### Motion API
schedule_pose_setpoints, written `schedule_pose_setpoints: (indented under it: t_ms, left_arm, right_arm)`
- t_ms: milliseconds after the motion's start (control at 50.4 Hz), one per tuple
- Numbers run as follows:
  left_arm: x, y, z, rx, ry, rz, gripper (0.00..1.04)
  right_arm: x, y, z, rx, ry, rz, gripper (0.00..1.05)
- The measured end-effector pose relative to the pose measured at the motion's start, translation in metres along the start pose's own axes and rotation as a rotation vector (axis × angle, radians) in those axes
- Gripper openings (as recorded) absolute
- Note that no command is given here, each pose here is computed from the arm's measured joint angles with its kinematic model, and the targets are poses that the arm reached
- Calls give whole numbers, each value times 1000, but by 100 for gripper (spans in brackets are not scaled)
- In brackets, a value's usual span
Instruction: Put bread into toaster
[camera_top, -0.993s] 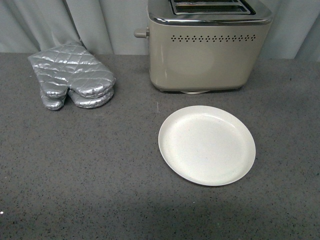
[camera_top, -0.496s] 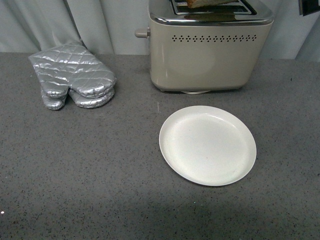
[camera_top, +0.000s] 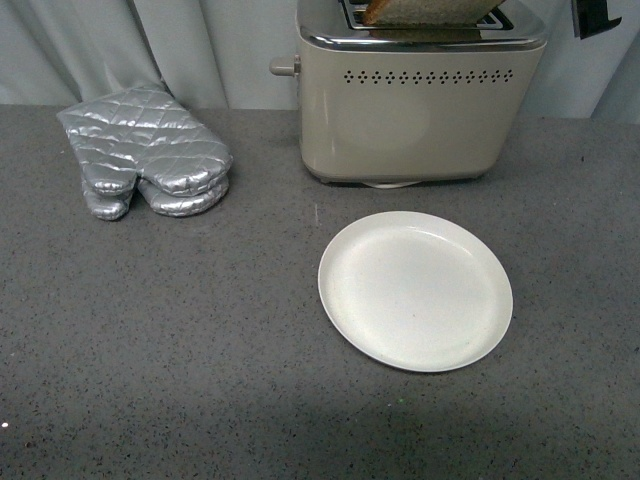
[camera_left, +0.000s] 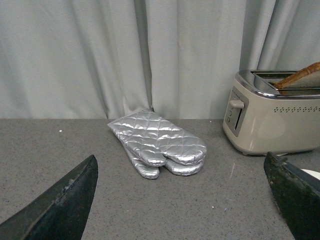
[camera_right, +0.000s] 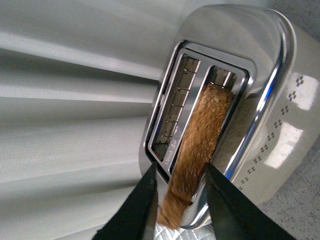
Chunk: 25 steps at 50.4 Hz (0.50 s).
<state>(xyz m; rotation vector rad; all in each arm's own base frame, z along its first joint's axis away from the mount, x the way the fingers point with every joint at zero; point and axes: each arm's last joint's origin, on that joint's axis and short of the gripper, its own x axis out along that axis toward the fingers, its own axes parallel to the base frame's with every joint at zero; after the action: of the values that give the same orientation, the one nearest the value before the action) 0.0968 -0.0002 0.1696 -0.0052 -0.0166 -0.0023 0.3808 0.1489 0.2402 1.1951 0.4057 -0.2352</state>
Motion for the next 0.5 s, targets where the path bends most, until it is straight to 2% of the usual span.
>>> schedule_pose_setpoints:
  t_ms: [159, 238, 338, 397, 496]
  left_arm:
    - [0, 0, 0, 0, 0, 0, 98]
    - [0, 0, 0, 0, 0, 0, 98]
    - [0, 0, 0, 0, 0, 0, 98]
    - [0, 0, 0, 0, 0, 0, 98]
    - [0, 0, 0, 0, 0, 0, 98]
  right_arm:
    - [-8, 7, 6, -55, -28, 38, 54]
    - [-18, 13, 11, -109, -75, 77, 68]
    - [-40, 19, 20, -228, -152, 136, 88]
    - [-52, 19, 24, -296, -207, 161, 96]
    - [-73, 15, 28, -417, -308, 203, 94]
